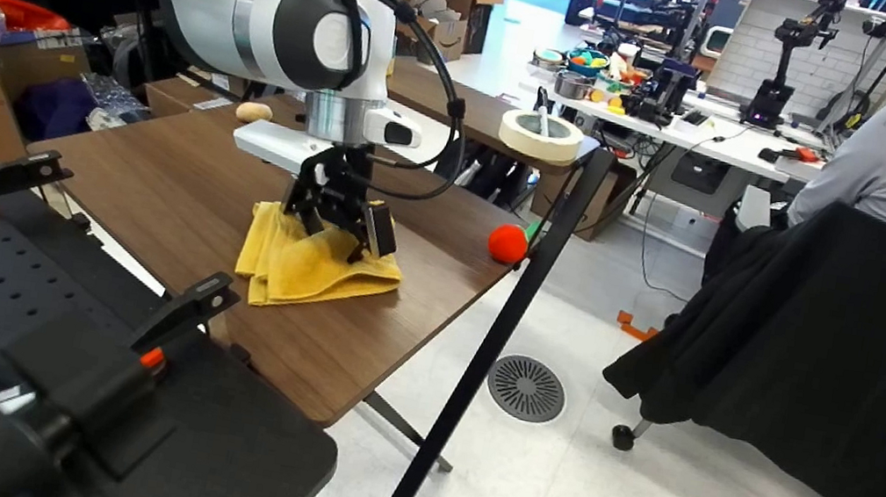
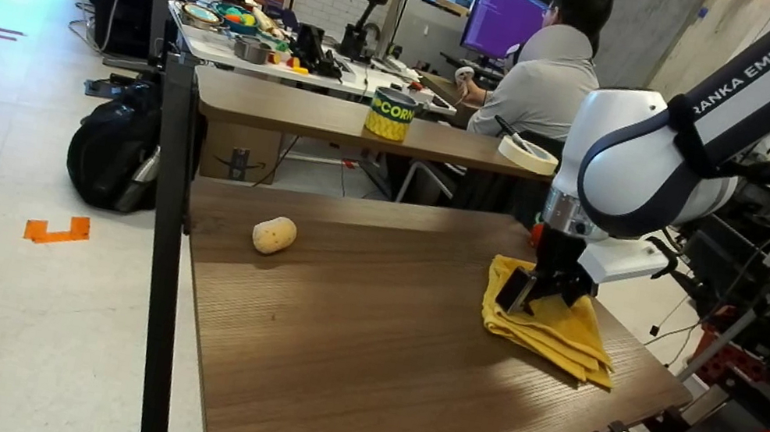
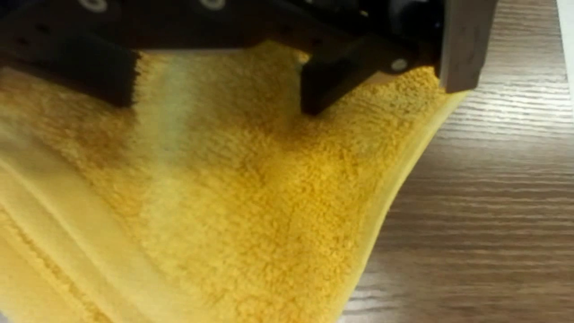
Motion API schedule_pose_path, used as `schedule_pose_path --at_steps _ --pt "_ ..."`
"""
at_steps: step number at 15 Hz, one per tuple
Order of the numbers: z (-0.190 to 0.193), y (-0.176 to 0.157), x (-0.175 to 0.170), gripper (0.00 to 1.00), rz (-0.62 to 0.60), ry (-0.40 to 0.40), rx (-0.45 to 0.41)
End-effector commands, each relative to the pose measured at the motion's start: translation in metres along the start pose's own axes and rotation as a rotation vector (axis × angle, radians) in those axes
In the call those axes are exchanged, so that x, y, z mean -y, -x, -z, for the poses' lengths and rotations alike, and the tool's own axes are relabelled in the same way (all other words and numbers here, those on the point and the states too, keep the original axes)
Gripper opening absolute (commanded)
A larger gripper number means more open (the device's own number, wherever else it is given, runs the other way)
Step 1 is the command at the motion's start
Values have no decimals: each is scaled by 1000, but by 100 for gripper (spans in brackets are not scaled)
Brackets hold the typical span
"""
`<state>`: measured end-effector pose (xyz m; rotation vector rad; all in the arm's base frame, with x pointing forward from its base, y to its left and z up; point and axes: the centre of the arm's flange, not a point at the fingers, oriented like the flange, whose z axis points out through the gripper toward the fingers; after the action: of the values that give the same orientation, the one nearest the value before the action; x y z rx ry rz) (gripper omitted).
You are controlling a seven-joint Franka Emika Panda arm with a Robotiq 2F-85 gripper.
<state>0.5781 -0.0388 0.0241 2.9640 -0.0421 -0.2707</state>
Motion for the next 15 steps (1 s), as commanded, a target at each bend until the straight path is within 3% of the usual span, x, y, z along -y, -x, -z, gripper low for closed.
schedule_pose_path --at_steps 1,6,9,12,15 --pt "2 -1 0 100 -1 -1 -3" --pt "2 -1 1 100 1 0 -4" --pt "-19 0 -1 100 -68 -16 -56" --pt "-58 15 -25 100 -89 38 -43" --pt "-70 12 -62 100 -173 58 -78"
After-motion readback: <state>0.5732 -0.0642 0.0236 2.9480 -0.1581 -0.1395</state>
